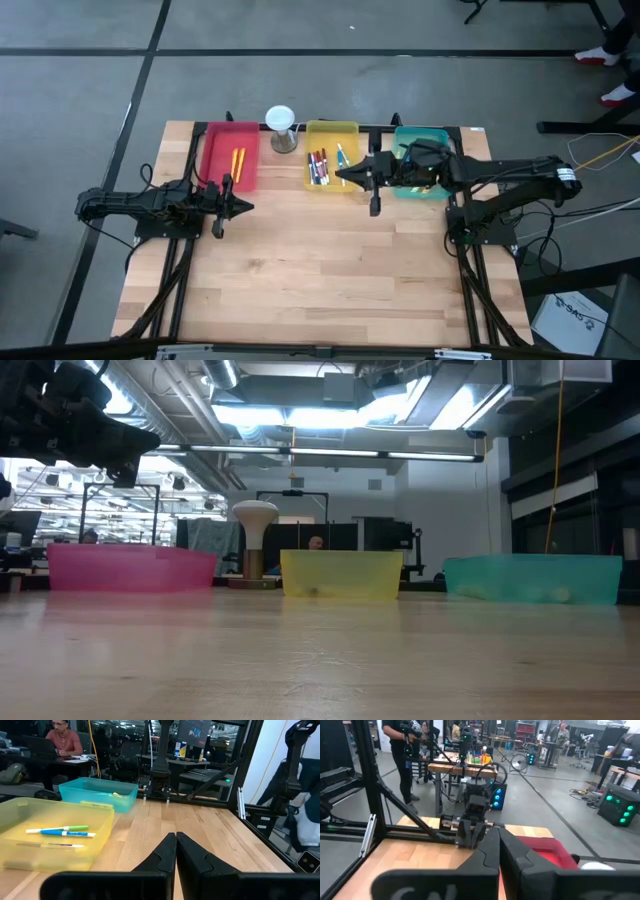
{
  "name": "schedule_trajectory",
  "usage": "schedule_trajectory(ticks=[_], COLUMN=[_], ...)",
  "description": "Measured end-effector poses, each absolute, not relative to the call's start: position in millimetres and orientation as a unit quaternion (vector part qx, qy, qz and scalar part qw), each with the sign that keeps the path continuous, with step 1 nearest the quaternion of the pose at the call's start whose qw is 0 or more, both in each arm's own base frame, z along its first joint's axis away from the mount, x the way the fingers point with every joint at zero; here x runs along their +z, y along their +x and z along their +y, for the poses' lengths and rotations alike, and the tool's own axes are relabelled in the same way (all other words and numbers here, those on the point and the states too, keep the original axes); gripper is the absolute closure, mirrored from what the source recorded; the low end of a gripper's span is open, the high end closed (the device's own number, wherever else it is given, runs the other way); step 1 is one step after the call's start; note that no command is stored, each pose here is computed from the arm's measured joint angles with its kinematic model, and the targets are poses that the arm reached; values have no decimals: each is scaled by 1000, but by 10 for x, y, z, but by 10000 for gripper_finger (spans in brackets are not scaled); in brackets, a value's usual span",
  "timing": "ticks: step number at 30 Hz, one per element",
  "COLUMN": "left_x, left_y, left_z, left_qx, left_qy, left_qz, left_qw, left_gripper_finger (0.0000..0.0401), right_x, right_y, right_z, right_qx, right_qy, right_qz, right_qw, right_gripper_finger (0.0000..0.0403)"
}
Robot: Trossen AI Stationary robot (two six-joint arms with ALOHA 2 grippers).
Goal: Pick & Place Markers
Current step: Return to Home Position
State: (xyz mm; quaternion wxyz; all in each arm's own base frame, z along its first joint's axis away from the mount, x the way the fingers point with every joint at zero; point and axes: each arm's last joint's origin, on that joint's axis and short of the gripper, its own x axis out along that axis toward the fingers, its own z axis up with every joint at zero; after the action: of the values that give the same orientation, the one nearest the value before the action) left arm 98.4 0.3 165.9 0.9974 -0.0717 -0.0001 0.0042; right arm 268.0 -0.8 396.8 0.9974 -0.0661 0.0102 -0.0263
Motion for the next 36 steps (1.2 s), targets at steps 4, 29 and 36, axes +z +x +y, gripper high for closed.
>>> schedule_trajectory(ticks=[4,29,36], left_x=[1660,1660,1660], left_y=[984,984,984], left_z=[3,3,3], left_qx=[4,4,4], left_qy=[-72,-72,-72], left_qz=[0,0,0], left_qw=[997,997,997], left_gripper_finger=[395,388,393], right_x=[3736,2650,2463], right_y=[2685,1687,1445], right_z=[3,55,60], right_qx=[-6,-16,-26], right_qy=[-57,-2,20], right_qz=[-7,-16,-75], right_qw=[998,1000,997], right_gripper_finger=[402,401,401])
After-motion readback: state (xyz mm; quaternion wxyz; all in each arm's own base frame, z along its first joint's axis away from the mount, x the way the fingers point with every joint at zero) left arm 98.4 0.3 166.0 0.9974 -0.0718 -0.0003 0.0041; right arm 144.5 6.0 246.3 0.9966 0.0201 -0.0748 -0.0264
